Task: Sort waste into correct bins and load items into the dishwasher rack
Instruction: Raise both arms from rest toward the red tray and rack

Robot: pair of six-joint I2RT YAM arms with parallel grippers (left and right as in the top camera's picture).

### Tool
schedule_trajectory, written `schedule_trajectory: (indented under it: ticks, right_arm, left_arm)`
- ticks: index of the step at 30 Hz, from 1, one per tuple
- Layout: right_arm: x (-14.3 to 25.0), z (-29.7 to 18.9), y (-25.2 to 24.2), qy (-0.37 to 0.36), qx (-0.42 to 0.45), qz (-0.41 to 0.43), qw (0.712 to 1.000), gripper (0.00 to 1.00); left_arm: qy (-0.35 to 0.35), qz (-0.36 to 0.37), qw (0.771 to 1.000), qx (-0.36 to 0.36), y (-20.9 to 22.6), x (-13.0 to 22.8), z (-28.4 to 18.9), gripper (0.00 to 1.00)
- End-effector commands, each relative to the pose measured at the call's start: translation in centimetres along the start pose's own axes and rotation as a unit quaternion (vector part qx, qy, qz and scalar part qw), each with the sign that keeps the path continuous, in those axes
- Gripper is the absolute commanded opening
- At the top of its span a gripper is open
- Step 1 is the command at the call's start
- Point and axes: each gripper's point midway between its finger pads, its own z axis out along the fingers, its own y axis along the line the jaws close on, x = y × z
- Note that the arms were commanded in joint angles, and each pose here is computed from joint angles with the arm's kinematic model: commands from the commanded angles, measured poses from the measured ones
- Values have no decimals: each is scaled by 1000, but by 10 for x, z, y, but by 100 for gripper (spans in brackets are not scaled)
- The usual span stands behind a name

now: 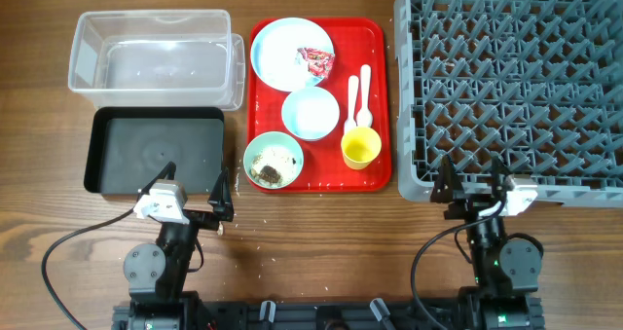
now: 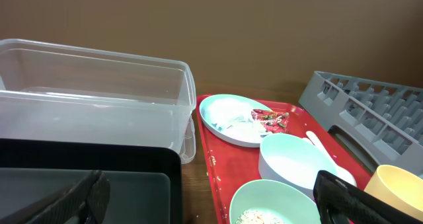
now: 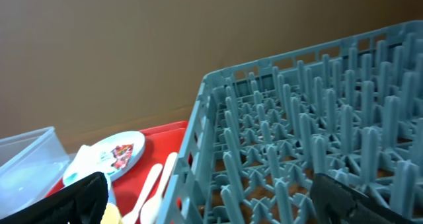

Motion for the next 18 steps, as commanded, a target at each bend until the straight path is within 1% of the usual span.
schedule_trajectory:
  ticks: [1, 4, 5, 6, 8, 10, 13, 18]
  right_arm:
    - [-6, 0, -7, -14, 21, 5, 1000, 100]
    - [-16, -1, 0, -33, 3, 11, 999, 100]
    - [-26, -2, 13, -52, -31, 10, 998, 100]
    - [-33, -3, 19, -65, -47, 4, 997, 100]
    - [-48, -8, 36, -93, -86, -38, 991, 100]
    - [-62, -13, 47, -113, -104, -78, 985, 100]
    - [-93, -24, 59, -141, -112, -131, 975, 100]
    - [-137, -34, 72, -152, -104, -194, 964, 100]
  left_arm:
    - [-1, 9, 1000, -7, 3, 1, 0, 100]
    - [-8, 11, 1000, -6, 3, -3, 0, 100]
    - [-18, 12, 1000, -4, 1, -7, 0, 100]
    - [-27, 15, 1000, 6, -2, -12, -1, 100]
    - [-46, 19, 999, 21, -9, -21, -1, 100]
    - [-62, 20, 997, 34, -14, -32, -3, 100]
    - [-93, 28, 995, 40, -21, -61, -11, 100]
    - [-137, 39, 988, 54, -38, -116, -28, 100]
